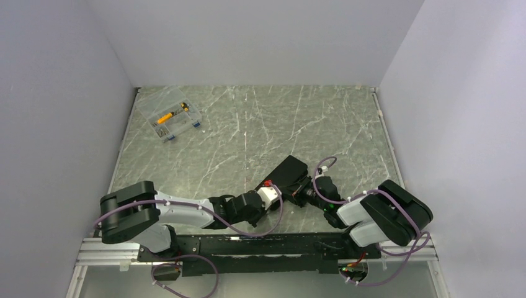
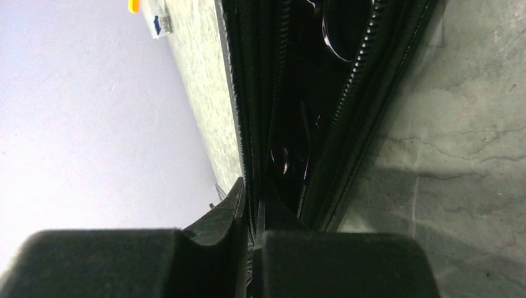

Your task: Sort the hair-cutting tools

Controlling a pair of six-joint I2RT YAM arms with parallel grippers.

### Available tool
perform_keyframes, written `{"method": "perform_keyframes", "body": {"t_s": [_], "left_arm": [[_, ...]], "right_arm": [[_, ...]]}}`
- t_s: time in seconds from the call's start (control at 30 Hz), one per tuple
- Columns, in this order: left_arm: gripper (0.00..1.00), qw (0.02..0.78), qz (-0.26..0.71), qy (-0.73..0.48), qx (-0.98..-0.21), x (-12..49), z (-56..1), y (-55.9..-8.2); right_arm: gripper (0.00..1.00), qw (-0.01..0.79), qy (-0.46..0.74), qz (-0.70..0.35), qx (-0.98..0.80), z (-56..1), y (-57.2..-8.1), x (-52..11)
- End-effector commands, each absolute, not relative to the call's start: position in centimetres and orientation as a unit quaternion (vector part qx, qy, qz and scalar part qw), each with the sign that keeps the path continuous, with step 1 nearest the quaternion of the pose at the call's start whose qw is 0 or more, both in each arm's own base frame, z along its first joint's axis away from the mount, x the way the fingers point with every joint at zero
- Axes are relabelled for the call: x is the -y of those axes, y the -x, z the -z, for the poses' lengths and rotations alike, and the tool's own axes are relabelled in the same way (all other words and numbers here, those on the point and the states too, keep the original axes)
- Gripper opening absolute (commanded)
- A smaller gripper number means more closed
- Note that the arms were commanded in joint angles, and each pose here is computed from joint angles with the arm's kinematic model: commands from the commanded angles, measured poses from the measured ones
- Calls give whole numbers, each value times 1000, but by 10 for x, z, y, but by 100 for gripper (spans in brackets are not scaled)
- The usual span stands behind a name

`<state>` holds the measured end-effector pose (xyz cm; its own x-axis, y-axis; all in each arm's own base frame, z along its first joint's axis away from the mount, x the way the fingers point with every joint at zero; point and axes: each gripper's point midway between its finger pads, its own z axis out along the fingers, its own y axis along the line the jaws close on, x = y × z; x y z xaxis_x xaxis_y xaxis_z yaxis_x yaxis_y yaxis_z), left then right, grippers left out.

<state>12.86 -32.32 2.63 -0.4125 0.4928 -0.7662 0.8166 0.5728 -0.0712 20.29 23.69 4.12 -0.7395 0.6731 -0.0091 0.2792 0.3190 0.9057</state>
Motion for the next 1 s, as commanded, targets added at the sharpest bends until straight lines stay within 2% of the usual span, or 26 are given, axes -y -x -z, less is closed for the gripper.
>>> {"method": "perform_keyframes", "body": {"t_s": [0.0, 0.47, 0.53, 0.6, 0.7, 0.87, 0.93, 0.97], "left_arm": [[0, 356, 282, -441, -774, 358, -44, -112], [0, 356, 279, -462, -763, 386, -44, -118], [0, 357, 277, -460, -764, 384, -45, -119], [7, 360, 276, -457, -765, 382, -46, -120], [26, 361, 277, -454, -766, 380, -48, -119], [54, 368, 281, -448, -765, 377, -56, -118], [72, 371, 277, -446, -766, 373, -59, -118], [86, 374, 275, -444, -766, 371, -61, -118]], "right_arm": [[0, 225, -322, -469, -791, -33, -216, -229], [0, 222, -270, -463, -814, -33, -209, -235], [8, 224, -264, -452, -822, -33, -209, -234], [20, 229, -260, -441, -828, -33, -209, -230], [40, 236, -262, -427, -833, -35, -207, -225], [52, 248, -258, -415, -836, -44, -206, -218], [56, 257, -255, -411, -837, -49, -206, -214], [57, 261, -254, -409, -837, -52, -206, -212]]}}
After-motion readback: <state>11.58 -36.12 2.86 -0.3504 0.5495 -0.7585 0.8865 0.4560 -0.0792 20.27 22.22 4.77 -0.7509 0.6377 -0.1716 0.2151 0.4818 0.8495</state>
